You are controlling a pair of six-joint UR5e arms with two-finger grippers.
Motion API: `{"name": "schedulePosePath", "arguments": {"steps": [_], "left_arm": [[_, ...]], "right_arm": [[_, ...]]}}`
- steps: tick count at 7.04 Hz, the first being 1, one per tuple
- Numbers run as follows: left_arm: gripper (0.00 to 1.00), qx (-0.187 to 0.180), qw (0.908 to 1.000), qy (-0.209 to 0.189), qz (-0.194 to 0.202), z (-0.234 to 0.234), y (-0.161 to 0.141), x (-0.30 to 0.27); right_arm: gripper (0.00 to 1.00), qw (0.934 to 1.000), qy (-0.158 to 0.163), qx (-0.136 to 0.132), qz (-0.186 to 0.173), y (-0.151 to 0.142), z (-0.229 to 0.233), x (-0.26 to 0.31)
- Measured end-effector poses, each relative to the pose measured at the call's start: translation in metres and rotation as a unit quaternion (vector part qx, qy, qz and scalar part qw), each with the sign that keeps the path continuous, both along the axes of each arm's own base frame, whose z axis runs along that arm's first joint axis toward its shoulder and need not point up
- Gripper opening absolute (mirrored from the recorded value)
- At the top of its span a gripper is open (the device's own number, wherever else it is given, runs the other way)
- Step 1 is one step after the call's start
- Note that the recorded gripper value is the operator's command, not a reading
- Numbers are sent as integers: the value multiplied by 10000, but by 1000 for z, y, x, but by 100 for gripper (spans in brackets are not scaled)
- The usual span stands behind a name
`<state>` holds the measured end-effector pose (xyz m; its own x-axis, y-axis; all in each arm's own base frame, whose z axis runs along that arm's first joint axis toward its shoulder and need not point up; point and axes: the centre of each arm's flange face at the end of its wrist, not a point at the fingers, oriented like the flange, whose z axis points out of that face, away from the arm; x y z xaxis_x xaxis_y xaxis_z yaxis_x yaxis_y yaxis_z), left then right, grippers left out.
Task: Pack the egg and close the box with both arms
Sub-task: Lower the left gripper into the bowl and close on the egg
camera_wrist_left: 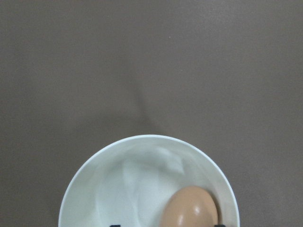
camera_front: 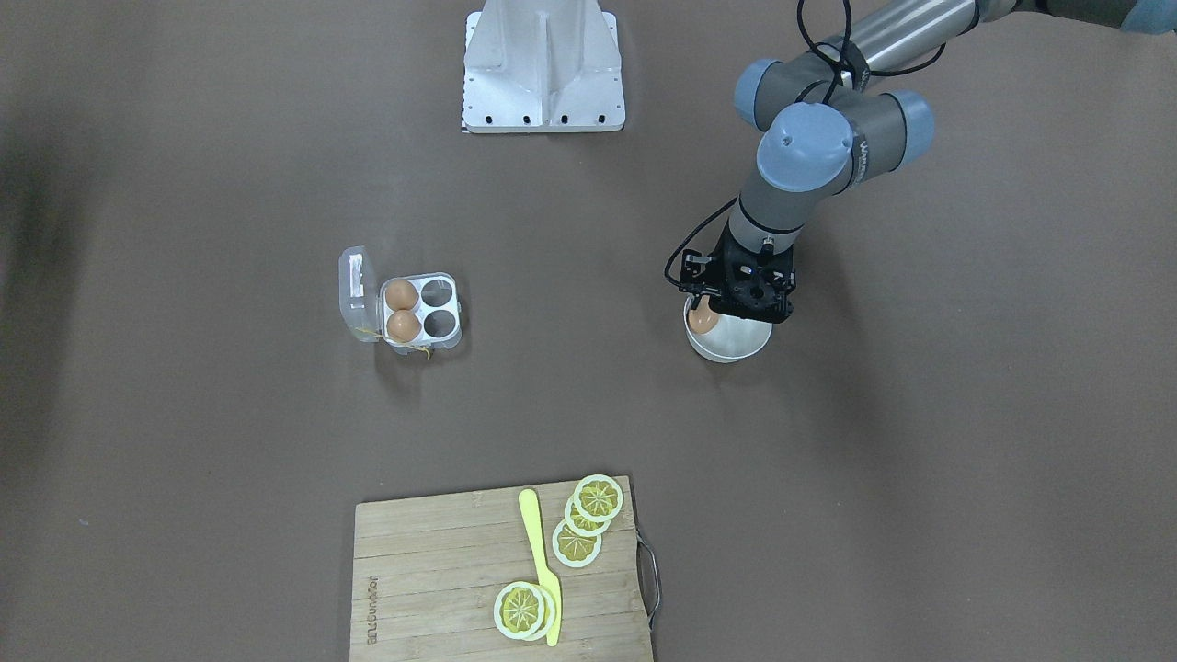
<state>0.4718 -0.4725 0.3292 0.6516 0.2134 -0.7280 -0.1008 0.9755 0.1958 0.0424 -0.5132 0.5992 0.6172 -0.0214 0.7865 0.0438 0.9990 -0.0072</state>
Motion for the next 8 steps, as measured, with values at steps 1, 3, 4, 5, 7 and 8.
{"name": "schedulePosePath", "arguments": {"steps": [1,3,4,5,7,8], "left_arm": [[73,-4,10000,-6,29,1,3,3],[73,-8,10000,-19,60,2,6,8],[71,-7,10000,-22,66,1,6,8],[71,-11,10000,-29,71,2,5,9],[70,-25,10000,-54,78,5,5,11],[69,-33,9999,-67,82,7,4,11]], "right_arm": [[100,10000,0,0,2,0,0,0],[100,10000,-2,21,4,0,-3,0],[100,10000,-37,31,5,0,-4,0],[100,9999,-101,34,8,0,-6,-1],[100,9999,-161,44,11,0,-8,-2],[100,9998,-169,52,12,0,-9,-2]]}}
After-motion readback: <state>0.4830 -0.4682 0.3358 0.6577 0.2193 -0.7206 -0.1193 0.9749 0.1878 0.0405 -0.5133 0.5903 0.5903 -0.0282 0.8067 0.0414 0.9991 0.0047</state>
